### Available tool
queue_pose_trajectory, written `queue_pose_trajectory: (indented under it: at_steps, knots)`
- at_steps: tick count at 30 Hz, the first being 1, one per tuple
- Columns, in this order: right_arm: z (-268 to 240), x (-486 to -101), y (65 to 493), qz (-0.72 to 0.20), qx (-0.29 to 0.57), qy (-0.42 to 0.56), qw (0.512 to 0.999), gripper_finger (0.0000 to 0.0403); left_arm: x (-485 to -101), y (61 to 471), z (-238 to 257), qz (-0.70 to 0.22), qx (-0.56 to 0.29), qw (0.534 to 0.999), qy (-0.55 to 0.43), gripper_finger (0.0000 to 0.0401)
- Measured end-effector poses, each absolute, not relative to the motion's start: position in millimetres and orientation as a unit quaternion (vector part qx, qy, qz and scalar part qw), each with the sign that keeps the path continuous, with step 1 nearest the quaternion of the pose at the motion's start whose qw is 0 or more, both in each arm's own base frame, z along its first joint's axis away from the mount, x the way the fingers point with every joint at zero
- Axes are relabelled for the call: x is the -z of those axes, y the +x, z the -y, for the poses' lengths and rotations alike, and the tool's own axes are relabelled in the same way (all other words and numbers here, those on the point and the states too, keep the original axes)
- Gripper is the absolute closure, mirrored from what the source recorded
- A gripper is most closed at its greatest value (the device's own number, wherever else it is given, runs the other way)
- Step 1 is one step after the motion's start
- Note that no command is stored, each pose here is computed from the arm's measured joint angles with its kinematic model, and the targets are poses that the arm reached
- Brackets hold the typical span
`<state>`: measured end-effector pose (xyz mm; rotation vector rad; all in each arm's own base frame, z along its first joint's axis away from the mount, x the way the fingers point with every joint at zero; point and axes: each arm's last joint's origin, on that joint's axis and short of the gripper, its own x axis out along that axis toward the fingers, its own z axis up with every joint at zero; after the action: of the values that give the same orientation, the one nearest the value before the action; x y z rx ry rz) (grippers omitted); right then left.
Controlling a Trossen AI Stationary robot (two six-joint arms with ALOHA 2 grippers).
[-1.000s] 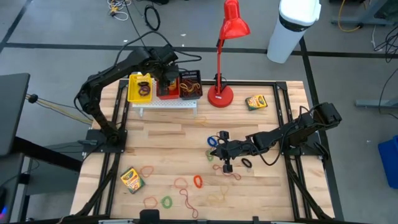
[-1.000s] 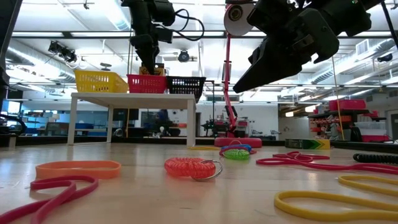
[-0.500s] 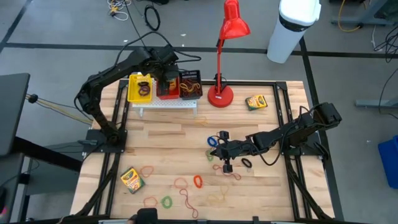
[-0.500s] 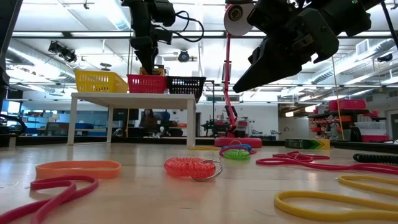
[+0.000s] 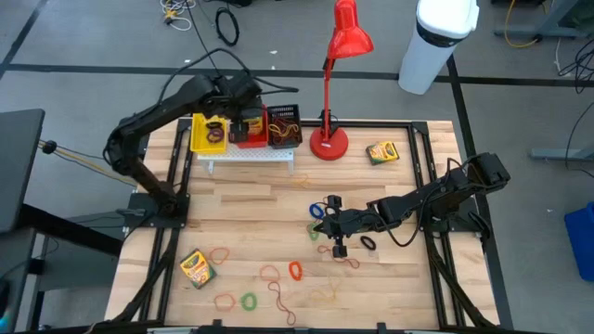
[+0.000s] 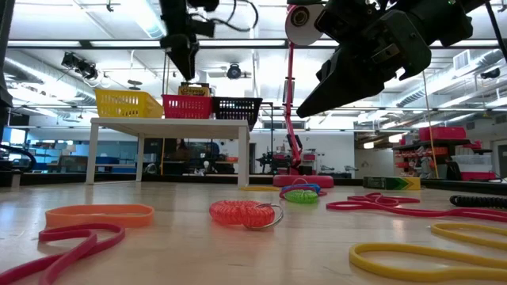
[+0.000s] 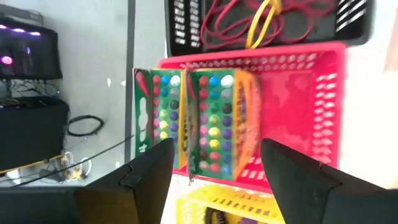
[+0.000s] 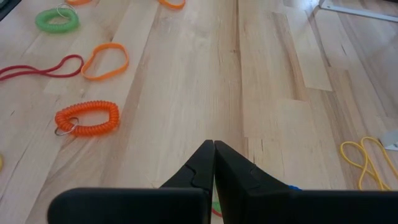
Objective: Pick & Place Office Desk Supplies
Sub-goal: Put the crayon box into the red bin on the shelf
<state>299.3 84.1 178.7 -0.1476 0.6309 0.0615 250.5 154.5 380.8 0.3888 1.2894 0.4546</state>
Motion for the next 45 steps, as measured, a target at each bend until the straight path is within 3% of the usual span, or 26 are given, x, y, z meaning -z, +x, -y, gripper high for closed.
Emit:
queue_pose_trajectory:
  at_steps: [6, 16, 31, 45]
  knots:
    - [-84.0, -178.8, 299.4, -0.309, -0.03, -0.072, 0.948, 0.0382, -389.7, 249.5, -136.5, -0.558, -0.183, 0.795, 0.153, 0.0203]
    - [-84.2, -179.3, 299.8, -0.306, -0.03, -0.071, 0.949, 0.0382, -360.3, 266.6, -153.3, -0.591, -0.151, 0.789, 0.067, 0.0389]
    - [-84.6, -180.7, 300.8, -0.298, -0.032, -0.074, 0.951, 0.0382, -304.7, 270.7, -179.6, -0.625, -0.168, 0.759, 0.071, 0.0395]
    - [-84.6, -181.0, 301.0, -0.296, -0.032, -0.073, 0.952, 0.0382, -295.4, 271.3, -184.2, -0.618, -0.182, 0.761, 0.079, 0.0395]
